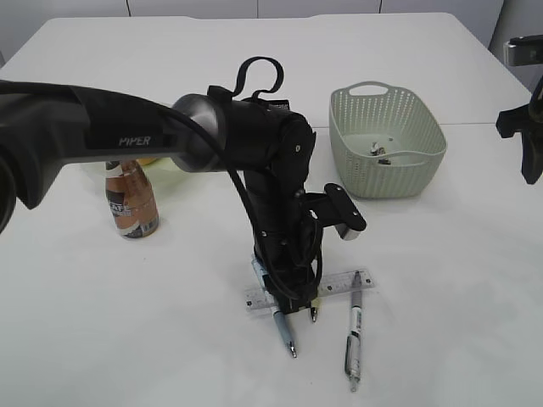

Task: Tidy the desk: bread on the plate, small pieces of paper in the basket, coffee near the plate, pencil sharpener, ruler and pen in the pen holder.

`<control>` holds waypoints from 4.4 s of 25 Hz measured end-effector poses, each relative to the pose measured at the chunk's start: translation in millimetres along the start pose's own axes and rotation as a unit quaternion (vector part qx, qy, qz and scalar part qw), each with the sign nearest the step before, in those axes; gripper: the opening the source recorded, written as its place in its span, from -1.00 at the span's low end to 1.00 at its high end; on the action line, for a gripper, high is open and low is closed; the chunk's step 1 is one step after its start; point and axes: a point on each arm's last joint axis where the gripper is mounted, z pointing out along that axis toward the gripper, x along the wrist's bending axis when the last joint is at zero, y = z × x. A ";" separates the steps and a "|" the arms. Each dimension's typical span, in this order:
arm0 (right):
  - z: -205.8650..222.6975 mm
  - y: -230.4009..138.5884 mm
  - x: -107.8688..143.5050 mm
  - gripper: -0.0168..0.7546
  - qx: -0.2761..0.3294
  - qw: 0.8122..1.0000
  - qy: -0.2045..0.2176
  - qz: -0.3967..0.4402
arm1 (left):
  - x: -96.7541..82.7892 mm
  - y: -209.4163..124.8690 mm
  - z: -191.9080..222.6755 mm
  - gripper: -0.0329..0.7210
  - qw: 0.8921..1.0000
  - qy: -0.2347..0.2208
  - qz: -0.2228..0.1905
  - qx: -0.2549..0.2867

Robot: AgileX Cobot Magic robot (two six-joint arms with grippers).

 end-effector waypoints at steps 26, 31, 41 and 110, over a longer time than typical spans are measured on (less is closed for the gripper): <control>0.0 0.1 -1.6 0.09 -0.001 1.000 -0.009 -0.003 | -8.7 -4.1 -27.0 -0.25 0.999 -0.027 -0.024 0.011; 0.0 0.1 -1.6 0.09 -0.001 1.000 -0.009 -0.003 | -10.9 -4.2 -47.6 -0.25 0.999 -0.020 -0.043 -0.002; 0.0 0.1 -1.6 0.09 -0.001 1.000 -0.009 -0.003 | 4.0 -9.4 -83.9 -0.25 0.985 0.003 -0.165 -0.058; -0.1 0.4 -6.1 0.09 -0.002 0.999 -0.034 -0.012 | 165.7 -7.6 -76.9 -0.25 0.737 0.258 -0.312 -0.542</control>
